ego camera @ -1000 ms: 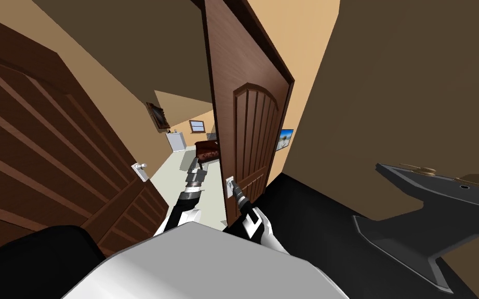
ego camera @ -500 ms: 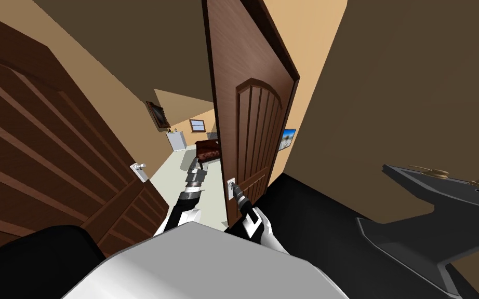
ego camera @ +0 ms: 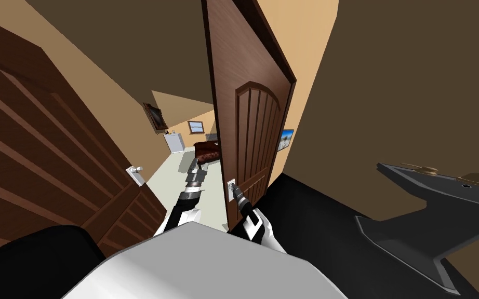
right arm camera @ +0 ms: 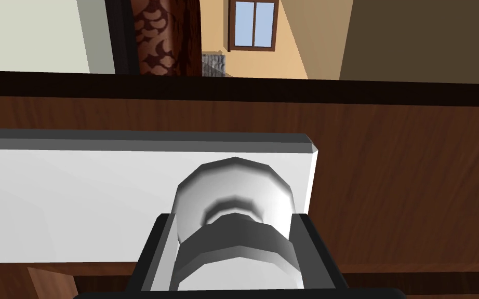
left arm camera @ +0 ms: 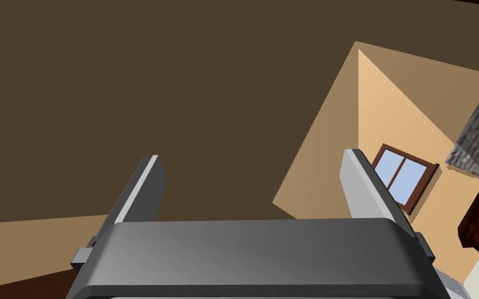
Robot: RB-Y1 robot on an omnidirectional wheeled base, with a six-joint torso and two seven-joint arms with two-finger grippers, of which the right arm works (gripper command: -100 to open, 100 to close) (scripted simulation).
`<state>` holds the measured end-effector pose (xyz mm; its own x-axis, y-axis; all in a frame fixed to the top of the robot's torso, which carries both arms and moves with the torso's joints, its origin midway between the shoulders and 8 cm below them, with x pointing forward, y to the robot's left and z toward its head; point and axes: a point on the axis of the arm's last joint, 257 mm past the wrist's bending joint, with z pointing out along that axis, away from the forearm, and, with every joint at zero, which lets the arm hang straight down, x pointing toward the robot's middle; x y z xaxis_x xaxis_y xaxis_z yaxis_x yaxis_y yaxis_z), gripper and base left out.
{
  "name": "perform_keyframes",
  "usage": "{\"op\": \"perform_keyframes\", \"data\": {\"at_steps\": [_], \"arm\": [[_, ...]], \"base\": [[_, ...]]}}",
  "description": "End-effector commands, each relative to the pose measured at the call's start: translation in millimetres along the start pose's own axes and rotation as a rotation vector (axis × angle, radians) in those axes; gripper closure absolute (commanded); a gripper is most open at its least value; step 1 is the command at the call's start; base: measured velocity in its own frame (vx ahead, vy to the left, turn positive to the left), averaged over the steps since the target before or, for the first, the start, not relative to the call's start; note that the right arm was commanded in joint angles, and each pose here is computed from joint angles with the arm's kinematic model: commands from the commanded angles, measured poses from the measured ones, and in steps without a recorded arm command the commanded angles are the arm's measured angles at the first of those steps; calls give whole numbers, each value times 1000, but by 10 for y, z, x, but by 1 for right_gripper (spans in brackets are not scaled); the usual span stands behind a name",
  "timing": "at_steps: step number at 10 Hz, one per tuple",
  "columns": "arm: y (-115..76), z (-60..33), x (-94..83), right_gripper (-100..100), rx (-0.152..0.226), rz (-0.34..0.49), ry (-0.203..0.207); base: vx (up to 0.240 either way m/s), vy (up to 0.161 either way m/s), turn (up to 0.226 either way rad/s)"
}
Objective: Push the door open
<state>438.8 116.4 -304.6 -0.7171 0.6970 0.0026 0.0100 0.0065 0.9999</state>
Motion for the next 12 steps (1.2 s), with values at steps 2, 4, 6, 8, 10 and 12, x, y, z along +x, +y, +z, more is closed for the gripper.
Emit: {"op": "perform_keyframes", "data": {"at_steps": [2,4,6,8,10,12], "arm": [[22,-18,-69,100,-5,-12,-12],[2,-47,-90,100,-1,-17,-18],[-18,-78,-110,100,3,-21,-25],[-35,-107,-125,100,7,-26,-32],[-49,-135,-137,100,10,-29,-39],[-60,-160,-145,100,12,-32,-47]], "base": [[68,153,-126],[92,140,-86],[94,157,-109],[117,172,-123],[116,172,-119],[118,199,-190]]}}
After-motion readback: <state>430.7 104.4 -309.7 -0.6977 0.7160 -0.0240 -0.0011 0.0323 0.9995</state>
